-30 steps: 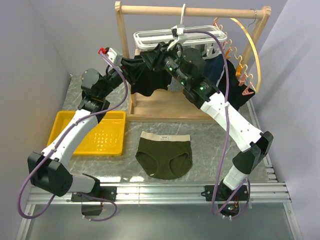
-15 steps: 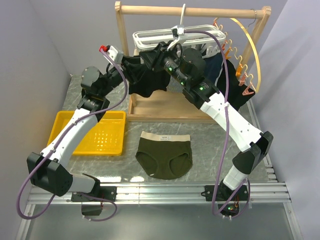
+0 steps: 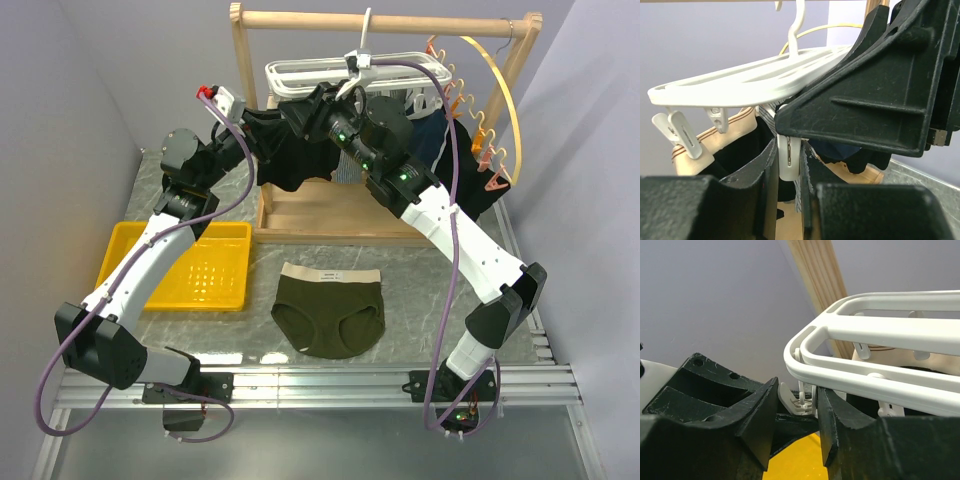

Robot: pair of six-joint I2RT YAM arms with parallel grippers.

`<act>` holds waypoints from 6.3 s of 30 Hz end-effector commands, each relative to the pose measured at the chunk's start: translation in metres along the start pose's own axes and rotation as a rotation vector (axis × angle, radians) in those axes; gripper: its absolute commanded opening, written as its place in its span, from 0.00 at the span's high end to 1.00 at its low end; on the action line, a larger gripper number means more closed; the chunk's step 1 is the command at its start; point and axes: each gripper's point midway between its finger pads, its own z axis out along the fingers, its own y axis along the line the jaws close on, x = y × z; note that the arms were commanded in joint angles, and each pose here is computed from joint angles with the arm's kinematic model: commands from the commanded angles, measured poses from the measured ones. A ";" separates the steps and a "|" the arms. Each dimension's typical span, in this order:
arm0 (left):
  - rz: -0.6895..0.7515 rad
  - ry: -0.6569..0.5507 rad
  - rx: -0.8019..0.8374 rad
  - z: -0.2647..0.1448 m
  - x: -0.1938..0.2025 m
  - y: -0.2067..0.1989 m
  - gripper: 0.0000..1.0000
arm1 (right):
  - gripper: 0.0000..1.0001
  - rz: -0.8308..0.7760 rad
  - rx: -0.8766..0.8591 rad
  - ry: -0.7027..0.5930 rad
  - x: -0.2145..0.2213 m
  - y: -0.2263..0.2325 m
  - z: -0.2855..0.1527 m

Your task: Clip the underwear to the hanger

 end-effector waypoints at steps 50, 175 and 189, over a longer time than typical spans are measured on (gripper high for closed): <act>0.010 0.047 0.042 0.002 -0.027 -0.008 0.57 | 1.00 0.005 -0.061 -0.034 -0.020 0.021 -0.011; -0.267 0.633 0.000 -0.189 0.128 -0.011 0.30 | 1.00 0.111 0.064 -0.065 -0.016 -0.007 -0.019; -0.536 0.967 -0.300 -0.202 0.297 -0.043 0.26 | 1.00 0.132 0.041 -0.046 -0.015 -0.001 -0.022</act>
